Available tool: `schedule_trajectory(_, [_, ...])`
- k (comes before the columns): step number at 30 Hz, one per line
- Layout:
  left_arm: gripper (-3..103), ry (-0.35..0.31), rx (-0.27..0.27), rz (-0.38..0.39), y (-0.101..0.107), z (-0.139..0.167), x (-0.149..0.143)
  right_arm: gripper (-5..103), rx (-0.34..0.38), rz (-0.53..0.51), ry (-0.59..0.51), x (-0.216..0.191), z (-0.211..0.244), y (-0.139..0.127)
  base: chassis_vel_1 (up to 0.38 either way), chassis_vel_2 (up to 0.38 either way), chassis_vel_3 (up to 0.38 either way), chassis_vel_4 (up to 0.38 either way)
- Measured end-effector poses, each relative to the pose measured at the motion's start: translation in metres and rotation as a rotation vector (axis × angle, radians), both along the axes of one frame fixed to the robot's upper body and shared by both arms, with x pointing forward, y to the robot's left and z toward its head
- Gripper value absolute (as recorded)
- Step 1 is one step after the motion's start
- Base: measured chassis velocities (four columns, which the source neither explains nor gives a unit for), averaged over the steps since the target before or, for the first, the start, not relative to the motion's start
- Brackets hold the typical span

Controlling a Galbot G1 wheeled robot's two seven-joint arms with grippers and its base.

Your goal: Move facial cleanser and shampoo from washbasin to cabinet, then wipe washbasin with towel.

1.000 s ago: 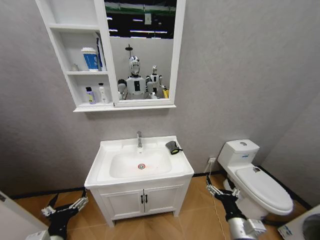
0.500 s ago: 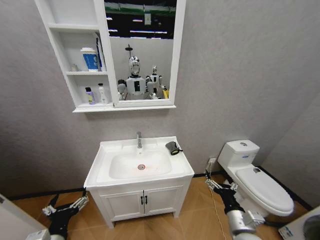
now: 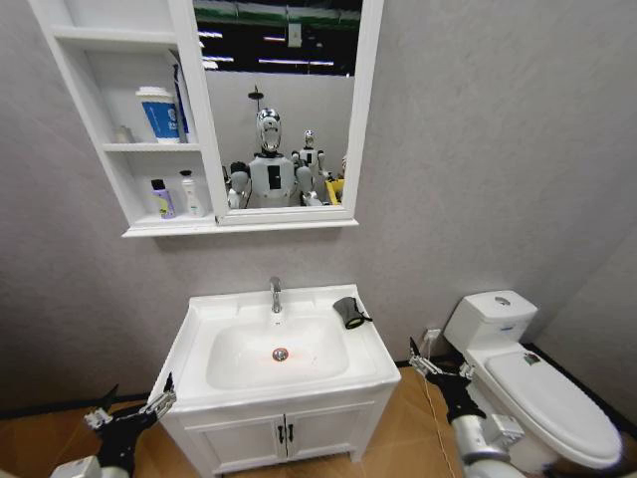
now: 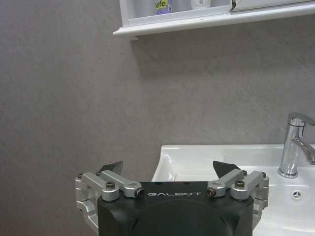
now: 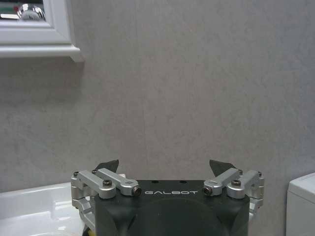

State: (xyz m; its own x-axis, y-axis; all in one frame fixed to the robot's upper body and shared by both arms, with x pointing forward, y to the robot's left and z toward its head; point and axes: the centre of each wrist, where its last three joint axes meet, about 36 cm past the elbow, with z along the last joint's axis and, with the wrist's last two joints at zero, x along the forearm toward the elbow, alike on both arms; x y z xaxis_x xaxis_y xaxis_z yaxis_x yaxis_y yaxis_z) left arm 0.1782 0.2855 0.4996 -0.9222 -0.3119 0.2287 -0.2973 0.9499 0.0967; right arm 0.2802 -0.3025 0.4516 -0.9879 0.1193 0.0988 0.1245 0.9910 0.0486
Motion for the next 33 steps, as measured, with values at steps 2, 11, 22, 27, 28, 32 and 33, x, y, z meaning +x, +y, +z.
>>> schedule_trajectory(2, [100, 0.0, 0.0, 0.0, 0.0, 0.0, 0.0, 100, -0.025, 0.013, 0.03, 0.023, 0.012, -0.014, -0.017, 0.054, 0.021, 0.009])
schedule_trajectory(11, [100, 0.001, 0.0, 0.001, 0.0, 0.0, 0.0, 100, 0.047, 0.091, 0.165, 0.109, 0.008, -0.049, 0.038, -0.035, -0.034, 0.02])
schedule_trajectory(22, [100, 0.001, 0.0, 0.0, 0.0, 0.0, 0.0, 100, 0.055, 0.211, 0.274, 0.222, -0.023, -0.007, 0.005, -0.003, -0.003, 0.006])
schedule_trajectory(27, [100, 0.001, 0.0, 0.0, 0.0, 0.0, 0.0, 100, 0.014, 0.234, 0.322, 0.255, -0.032, 0.023, 0.0, 0.0, 0.0, 0.0])
schedule_trajectory(28, [100, 0.001, 0.0, 0.0, 0.0, 0.0, 0.0, 100, -0.003, 0.238, 0.329, 0.264, -0.034, 0.029, 0.0, 0.0, 0.0, 0.0])
schedule_trajectory(32, [100, 0.001, 0.0, 0.0, 0.0, 0.0, 0.0, 100, -0.032, 0.245, 0.351, 0.277, -0.04, 0.037, 0.0, 0.0, 0.0, 0.0])
schedule_trajectory(33, [100, 0.001, 0.0, 0.0, 0.0, 0.0, 0.0, 100, -0.041, 0.251, 0.363, 0.281, -0.044, 0.04, 0.0, 0.0, 0.0, 0.0])
